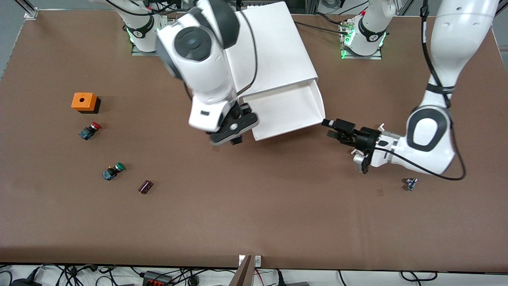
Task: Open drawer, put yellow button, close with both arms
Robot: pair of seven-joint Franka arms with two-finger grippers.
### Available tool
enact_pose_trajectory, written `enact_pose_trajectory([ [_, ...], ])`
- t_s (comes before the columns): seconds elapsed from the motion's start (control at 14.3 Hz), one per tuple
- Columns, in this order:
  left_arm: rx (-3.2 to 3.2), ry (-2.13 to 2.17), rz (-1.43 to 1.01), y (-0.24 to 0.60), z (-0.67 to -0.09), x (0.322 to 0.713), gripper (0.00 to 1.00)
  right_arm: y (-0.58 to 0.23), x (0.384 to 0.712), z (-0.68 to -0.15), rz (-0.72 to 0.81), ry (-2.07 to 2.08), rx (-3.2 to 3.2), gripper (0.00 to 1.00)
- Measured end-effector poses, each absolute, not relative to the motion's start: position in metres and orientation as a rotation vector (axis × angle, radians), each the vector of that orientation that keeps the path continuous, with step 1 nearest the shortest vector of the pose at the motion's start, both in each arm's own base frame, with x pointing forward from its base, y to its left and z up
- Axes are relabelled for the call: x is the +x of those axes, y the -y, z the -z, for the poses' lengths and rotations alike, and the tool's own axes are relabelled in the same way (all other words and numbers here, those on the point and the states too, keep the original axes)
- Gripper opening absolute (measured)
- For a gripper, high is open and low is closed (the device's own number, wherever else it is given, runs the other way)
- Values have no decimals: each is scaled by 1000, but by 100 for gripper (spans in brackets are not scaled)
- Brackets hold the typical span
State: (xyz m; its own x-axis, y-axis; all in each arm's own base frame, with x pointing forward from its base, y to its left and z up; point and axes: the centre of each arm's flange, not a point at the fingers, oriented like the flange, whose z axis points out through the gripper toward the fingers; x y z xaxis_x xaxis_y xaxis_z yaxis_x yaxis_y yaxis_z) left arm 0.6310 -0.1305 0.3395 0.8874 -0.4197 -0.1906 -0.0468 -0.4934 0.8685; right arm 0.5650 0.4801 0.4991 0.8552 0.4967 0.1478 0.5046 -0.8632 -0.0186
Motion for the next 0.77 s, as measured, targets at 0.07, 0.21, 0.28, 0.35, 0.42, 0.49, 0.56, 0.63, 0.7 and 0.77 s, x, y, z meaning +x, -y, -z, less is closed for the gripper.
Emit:
enact_pose_trajectory([
  [0.07, 2131, 322, 504, 122, -358, 634, 100, -497, 551, -498, 219, 809, -2976, 40],
  [0.21, 2280, 308, 523, 106, -385, 639, 100, -527, 527, -492, 232, 795, -2982, 40],
  [0.28, 2358, 320, 521, 97, -394, 641, 100, -538, 518, -488, 239, 774, -2987, 40],
  [0.35, 2439, 336, 519, 87, -401, 644, 100, -547, 512, -483, 239, 741, -2992, 40],
  [0.42, 2506, 353, 514, 77, -408, 646, 100, -554, 509, -478, 241, 702, -2996, 40],
  [0.49, 2571, 371, 509, 69, -416, 647, 100, -561, 506, -473, 242, 664, -2999, 40],
  [0.56, 2634, 389, 506, 61, -423, 647, 100, -567, 502, -466, 234, 640, -3005, 40],
  [0.63, 2696, 407, 503, 54, -431, 646, 100, -572, 498, -460, 223, 631, -3010, 40],
  [0.7, 2757, 427, 497, 48, -440, 646, 100, -577, 495, -453, 212, 632, -3014, 40],
  [0.77, 2825, 452, 483, 44, -451, 647, 100, -581, 492, -446, 200, 637, -3018, 40],
])
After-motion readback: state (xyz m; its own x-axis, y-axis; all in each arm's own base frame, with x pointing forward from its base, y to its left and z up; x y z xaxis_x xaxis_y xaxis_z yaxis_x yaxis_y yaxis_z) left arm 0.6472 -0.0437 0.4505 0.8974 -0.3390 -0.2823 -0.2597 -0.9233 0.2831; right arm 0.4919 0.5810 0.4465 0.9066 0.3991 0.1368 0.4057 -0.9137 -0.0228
